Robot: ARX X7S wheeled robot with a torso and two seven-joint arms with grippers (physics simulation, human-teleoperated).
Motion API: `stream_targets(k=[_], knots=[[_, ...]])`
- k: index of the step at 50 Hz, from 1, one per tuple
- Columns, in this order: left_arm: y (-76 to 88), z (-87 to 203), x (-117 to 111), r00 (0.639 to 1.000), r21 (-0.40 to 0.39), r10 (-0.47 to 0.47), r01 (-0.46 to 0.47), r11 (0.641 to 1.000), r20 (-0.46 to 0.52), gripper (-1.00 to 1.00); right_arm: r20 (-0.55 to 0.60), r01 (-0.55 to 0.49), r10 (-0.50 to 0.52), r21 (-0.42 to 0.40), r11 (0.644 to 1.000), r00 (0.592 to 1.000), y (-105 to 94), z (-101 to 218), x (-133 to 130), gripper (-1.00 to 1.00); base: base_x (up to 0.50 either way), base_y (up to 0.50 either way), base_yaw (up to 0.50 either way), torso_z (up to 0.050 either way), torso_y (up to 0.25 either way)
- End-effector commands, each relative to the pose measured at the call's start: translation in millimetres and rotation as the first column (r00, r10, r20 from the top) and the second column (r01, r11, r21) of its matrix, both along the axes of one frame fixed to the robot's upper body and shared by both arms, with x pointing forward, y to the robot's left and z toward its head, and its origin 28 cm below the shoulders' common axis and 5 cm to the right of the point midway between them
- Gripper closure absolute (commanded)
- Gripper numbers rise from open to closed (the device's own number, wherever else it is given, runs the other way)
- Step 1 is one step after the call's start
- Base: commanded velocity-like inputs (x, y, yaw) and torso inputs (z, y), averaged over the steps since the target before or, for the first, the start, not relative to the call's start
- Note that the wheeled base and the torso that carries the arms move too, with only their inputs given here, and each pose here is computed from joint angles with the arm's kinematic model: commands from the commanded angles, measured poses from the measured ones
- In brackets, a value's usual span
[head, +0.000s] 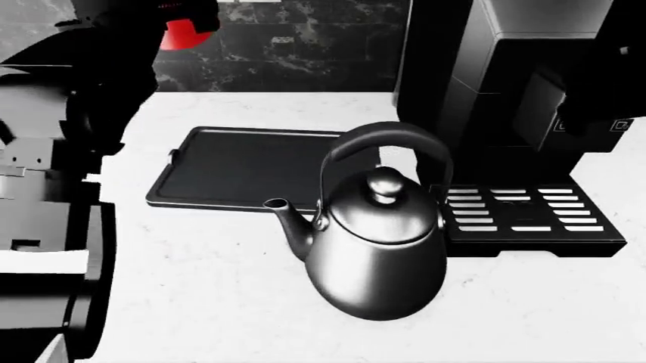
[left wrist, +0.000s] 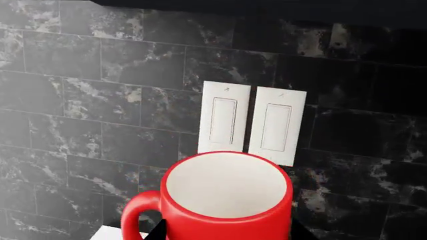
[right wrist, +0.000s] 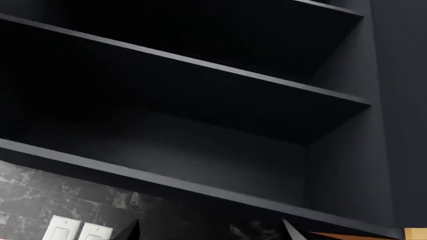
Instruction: Pick the kettle from the counter and place it on the tray. Then pick the mug from the cabinet and place it on the tray. Then close the cabinet doors.
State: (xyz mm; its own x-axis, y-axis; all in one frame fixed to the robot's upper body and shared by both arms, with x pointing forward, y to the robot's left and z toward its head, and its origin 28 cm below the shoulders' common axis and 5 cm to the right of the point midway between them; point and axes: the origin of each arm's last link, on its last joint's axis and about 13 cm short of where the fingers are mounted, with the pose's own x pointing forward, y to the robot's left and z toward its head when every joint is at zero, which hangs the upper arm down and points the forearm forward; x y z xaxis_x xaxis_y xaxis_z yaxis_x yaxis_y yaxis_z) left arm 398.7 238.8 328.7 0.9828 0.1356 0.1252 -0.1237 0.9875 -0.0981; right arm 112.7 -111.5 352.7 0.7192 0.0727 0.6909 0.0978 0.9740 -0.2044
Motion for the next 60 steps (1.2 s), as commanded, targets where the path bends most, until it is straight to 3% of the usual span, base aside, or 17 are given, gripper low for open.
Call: stream_targets(k=[1, 21, 35, 49, 60], knots=[[-16.8, -24, 28, 0.997, 0.044, 0.032, -0.029, 0.999, -0.072, 1.00, -0.010, -0.005, 0.005, 0.001, 1.000, 1.000, 0.3, -3, 3, -1.00, 0.00, 0.00, 0.00, 0.000, 0.000], [-23.4, -65, 35, 0.982, 0.071, 0.040, -0.028, 0.997, -0.182, 1.00, -0.022, -0.009, 0.009, 0.009, 1.000, 1.000, -1.7, -9, 6, -1.00, 0.11, 0.00, 0.00, 0.001, 0.001], [-23.1, -98, 35, 0.947, 0.075, 0.059, -0.037, 0.996, -0.315, 1.00, -0.029, -0.011, 0.012, 0.016, 1.000, 1.000, -1.8, -13, 8, -1.00, 0.00, 0.00, 0.00, 0.000, 0.001], [-20.6, -111, 31, 0.901, 0.088, 0.098, -0.066, 0.994, -0.422, 1.00, -0.037, -0.012, 0.012, 0.021, 1.000, 0.999, -2.0, -16, 9, -1.00, 0.00, 0.00, 0.00, 0.000, 0.001], [-18.5, -113, 31, 0.899, 0.089, 0.103, -0.072, 0.993, -0.427, 1.00, -0.042, -0.013, 0.014, 0.022, 1.000, 0.999, -1.5, -17, 11, -1.00, 0.00, 0.00, 0.00, 0.000, 0.000]])
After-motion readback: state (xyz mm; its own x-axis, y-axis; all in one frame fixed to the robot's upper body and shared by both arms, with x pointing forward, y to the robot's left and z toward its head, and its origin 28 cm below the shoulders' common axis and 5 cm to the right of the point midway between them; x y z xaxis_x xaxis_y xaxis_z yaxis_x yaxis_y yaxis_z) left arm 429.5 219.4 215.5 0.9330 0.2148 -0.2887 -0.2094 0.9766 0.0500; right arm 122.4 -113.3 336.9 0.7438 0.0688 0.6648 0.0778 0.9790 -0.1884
